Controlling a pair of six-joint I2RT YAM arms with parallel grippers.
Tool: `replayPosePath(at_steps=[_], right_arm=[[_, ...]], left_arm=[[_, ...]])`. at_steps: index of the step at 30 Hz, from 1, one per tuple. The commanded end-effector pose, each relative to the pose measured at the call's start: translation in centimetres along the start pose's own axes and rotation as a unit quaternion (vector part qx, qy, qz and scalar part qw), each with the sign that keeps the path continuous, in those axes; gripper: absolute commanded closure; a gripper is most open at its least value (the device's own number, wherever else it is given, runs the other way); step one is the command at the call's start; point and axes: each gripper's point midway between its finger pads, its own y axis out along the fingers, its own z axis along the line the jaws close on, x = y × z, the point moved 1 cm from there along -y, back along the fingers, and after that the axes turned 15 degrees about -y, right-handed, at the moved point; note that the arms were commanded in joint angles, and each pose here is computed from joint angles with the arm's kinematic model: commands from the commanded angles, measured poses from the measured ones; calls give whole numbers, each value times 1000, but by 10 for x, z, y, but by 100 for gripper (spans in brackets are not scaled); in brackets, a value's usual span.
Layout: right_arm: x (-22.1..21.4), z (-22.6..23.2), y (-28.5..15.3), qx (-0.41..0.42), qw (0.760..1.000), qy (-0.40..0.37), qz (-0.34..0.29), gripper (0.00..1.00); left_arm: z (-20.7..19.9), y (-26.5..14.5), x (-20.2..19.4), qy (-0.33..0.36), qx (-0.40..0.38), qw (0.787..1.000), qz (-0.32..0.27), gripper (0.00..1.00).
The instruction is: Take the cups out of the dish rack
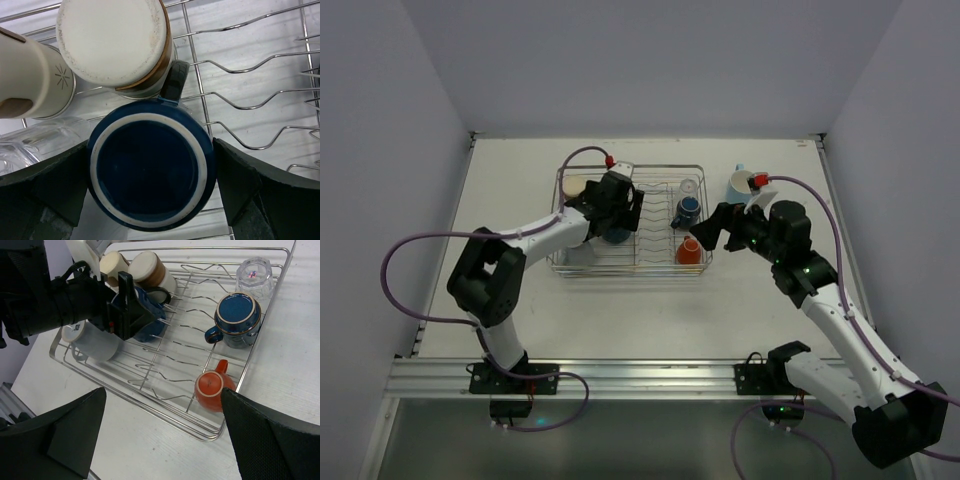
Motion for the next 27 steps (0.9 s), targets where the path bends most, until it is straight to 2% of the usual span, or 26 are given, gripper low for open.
replayPosePath(at_steps=[1,4,5,7,8,9,10,14,19,23,25,26,27], right_arm=[[10,8,1,19,1000,-6,-20,1],[11,11,0,25,999,-4,-21,1],[12,12,-1,26,999,-3,-24,1],[15,16,-3,35,999,0,-30,1],[15,18,-3,39,999,4,-32,1],[15,20,-3,45,998,6,-32,1],[16,24,-3,50,998,7,-35,1],[24,36,-5,71,995,45,-60,2],[41,61,-6,138,980,88,-110,5],[42,77,-4,170,972,100,-126,7],[48,85,-6,188,966,105,-146,7],[44,85,-4,192,964,114,-145,9],[44,89,-5,203,962,113,-147,10]], left_arm=[[-1,6,16,-14,-7,1000,-25,0],[-1,6,16,-19,-11,999,-27,5],[0,4,17,-22,-12,999,-31,19],[-1,-4,25,-28,-21,998,-47,37],[-1,-8,27,-31,-23,998,-51,54],[-2,-13,31,-34,-27,998,-56,60],[-3,-24,42,-40,-35,996,-72,72],[-7,-61,60,-60,-72,990,-102,88],[-9,-116,79,-103,-131,975,-143,95],[-28,-152,77,-131,-223,956,-139,98],[-38,-177,85,-161,-276,935,-154,98],[-46,-184,78,-165,-311,925,-140,98],[-55,-197,86,-175,-349,907,-157,98]])
